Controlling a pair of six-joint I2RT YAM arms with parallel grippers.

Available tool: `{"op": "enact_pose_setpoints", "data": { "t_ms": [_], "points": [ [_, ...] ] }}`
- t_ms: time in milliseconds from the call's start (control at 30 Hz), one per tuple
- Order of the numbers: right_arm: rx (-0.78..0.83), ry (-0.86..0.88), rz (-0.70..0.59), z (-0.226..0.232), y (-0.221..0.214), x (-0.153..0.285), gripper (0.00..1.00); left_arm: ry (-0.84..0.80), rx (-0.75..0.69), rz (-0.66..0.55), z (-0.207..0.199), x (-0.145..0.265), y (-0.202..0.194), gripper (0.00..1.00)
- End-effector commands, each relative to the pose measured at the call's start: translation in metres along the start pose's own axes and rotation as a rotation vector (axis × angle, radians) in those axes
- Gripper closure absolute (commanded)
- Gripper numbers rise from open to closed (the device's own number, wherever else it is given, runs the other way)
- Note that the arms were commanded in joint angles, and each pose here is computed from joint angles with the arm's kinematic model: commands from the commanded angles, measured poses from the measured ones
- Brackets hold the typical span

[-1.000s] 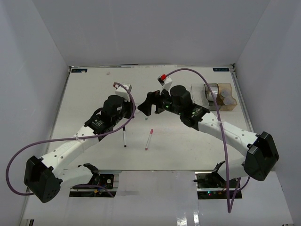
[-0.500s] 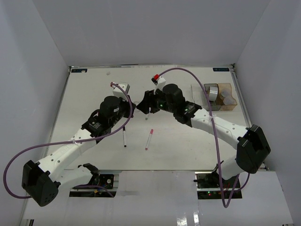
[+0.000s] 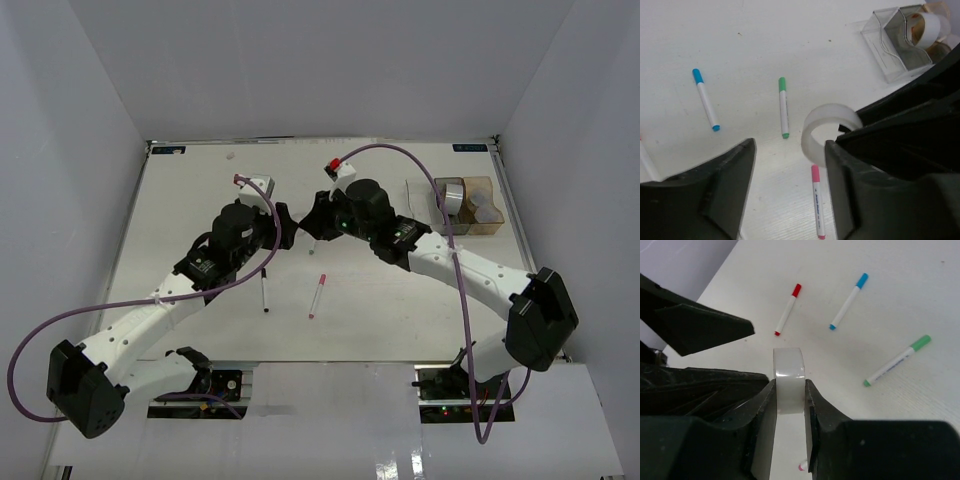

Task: Sort the stationery into containers
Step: Place the stationery in the storage box.

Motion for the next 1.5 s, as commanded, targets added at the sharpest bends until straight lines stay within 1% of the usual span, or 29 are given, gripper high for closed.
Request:
{"op": "enact_pose_setpoints", "data": {
  "t_ms": [0,67,100,133,167,200,233,267,300,367,400,500,667,933,1133,1167,1267,1467],
  "points": [
    [0.048,-0.203,-0.068,-0.031,0.019,0.019,0.92,-0.005,0.016,-0.022,-0.004,0.002,0.004,0.2],
    [0.056,-0.301,-0.018,-0.052,0.009,0.033,0.92,0.021,0.017,-0.019,0.0,0.001,0.004,0.12],
    [0.05,-0.397,-0.006,-0.076,0.004,0.042,0.92,0.03,0.022,-0.022,0.001,0.002,0.005,0.09],
    [0.048,-0.454,0.001,-0.087,0.003,0.051,0.92,0.044,0.022,-0.024,0.002,0.002,0.005,0.06],
    [0.04,-0.517,0.038,-0.102,-0.005,0.061,0.92,0.061,0.023,-0.026,0.005,0.002,0.005,0.05],
    [0.016,-0.605,0.056,-0.129,-0.012,0.074,0.92,0.067,0.025,-0.027,0.005,0.002,0.006,0.04],
    [0.001,-0.646,0.058,-0.14,-0.013,0.085,0.92,0.073,0.026,-0.029,0.006,0.002,0.007,0.03],
    [-0.031,-0.722,0.067,-0.165,-0.017,0.101,0.92,0.081,0.025,-0.026,0.007,0.002,0.006,0.02],
    [-0.048,-0.773,0.085,-0.179,-0.027,0.111,0.92,0.086,0.025,-0.027,0.008,0.002,0.006,0.02],
    [-0.063,-0.85,0.082,-0.2,-0.03,0.131,0.92,0.102,0.023,-0.027,0.01,0.002,0.007,0.02],
    [-0.091,-0.917,0.084,-0.22,-0.033,0.146,0.92,0.109,0.024,-0.026,0.011,0.002,0.006,0.02],
    [-0.151,-1.024,0.099,-0.252,-0.04,0.17,0.92,0.138,0.019,-0.023,0.014,0.001,0.006,0.02],
    [-0.254,-1.123,0.103,-0.291,-0.047,0.191,0.92,0.154,0.014,-0.009,0.016,-0.001,0.004,0.02],
    [-0.368,-1.172,0.118,-0.331,-0.053,0.19,0.92,0.15,0.011,0.012,0.015,-0.003,0.0,0.02],
    [-0.411,-1.166,0.099,-0.343,-0.047,0.18,0.92,0.155,0.008,0.016,0.016,-0.005,0.0,0.02],
    [-0.437,-1.185,0.086,-0.351,-0.047,0.187,0.92,0.156,0.008,0.017,0.016,-0.005,0.0,0.02],
    [-0.468,-1.167,0.1,-0.357,-0.052,0.18,0.87,0.156,0.006,0.019,0.016,-0.005,-0.001,0.02],
    [-0.508,-1.161,0.107,-0.361,-0.06,0.176,0.84,0.154,0.005,0.027,0.016,-0.006,-0.002,0.02]
  ]
}}
Point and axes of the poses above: each gripper's point midway between its finger pads, its own x axis back along the fingers, its own z axis along the line the jaws close on, y = z × x, the point moved 4 cm from there along x, back along the fingers, and after that the axes turned 9 degrees about x, right-handed, at the moved point
